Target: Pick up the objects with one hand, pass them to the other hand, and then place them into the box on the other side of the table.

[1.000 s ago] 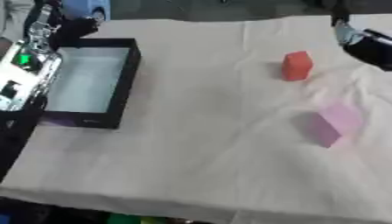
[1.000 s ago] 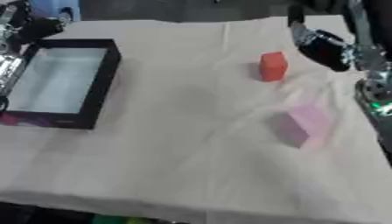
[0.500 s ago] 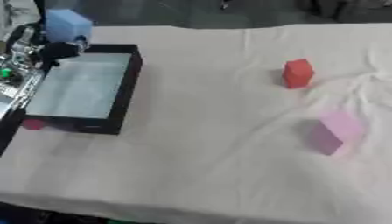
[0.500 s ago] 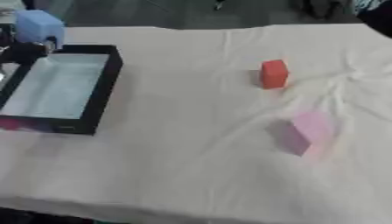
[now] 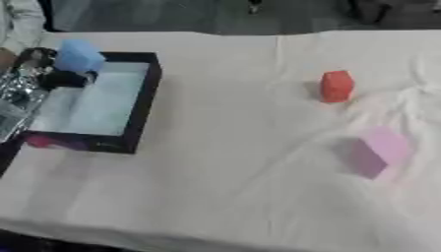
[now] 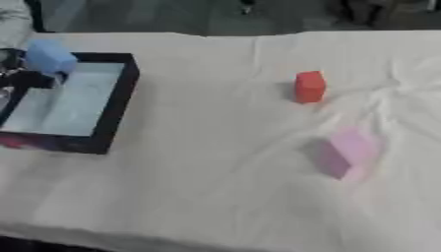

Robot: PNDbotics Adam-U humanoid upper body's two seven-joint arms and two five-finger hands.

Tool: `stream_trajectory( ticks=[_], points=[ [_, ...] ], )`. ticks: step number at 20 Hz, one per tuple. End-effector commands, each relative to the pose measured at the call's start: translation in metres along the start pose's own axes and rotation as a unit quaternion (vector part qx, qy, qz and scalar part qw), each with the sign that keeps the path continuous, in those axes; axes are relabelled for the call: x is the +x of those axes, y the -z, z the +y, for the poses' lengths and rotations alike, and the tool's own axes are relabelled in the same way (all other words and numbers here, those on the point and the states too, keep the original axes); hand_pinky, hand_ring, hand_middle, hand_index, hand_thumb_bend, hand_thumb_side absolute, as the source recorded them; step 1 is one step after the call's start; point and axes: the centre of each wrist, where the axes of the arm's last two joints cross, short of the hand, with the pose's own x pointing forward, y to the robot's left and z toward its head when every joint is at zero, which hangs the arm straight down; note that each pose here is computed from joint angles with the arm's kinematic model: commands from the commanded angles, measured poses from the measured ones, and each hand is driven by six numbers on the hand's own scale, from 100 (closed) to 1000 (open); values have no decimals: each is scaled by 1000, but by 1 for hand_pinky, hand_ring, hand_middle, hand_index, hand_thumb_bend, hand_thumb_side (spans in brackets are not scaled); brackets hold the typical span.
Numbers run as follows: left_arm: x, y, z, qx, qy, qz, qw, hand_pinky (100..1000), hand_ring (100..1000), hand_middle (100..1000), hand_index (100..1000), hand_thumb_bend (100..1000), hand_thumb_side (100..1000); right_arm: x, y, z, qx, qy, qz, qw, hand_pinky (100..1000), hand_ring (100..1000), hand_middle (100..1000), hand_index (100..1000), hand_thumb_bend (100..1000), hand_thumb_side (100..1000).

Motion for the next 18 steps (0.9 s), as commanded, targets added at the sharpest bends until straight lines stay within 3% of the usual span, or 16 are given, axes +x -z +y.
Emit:
stream_trajectory(
  ticks=[1, 6, 10, 12, 13, 14, 18],
  points=[
    [0, 6, 21, 23, 34, 0, 999, 854, 1000, 805, 818, 797, 191, 3, 7, -15, -16, -12, -14, 1000, 840, 870, 781, 889, 336, 172],
    [-4, 9, 27, 26, 64, -3, 998, 885, 1000, 831, 855, 837, 196, 1, 9, -20, -19, -15, -13, 1000, 839, 864, 776, 887, 333, 169],
    [7, 1, 35, 44, 56, -35, 997, 863, 1000, 831, 844, 727, 220, -1, 9, -23, -21, -13, -13, 1000, 839, 862, 775, 886, 335, 170],
    [16, -8, 39, 56, 33, -62, 996, 843, 1000, 826, 826, 580, 270, -1, 9, -23, -17, -12, -15, 1000, 839, 862, 774, 885, 334, 172],
    [22, -13, 41, 64, 13, -79, 995, 814, 1000, 823, 814, 435, 321, -2, 8, -23, -14, -10, -16, 1000, 838, 860, 773, 884, 329, 177],
    [28, -20, 44, 74, -10, -101, 992, 776, 1000, 812, 801, 353, 377, -2, 8, -23, -10, -8, -17, 1000, 837, 858, 770, 881, 320, 188],
    [50, -52, 44, 119, -116, -213, 963, 721, 1000, 813, 776, 315, 615, -3, 7, -23, 35, 24, -13, 999, 833, 854, 758, 875, 228, 244]
  ],
)
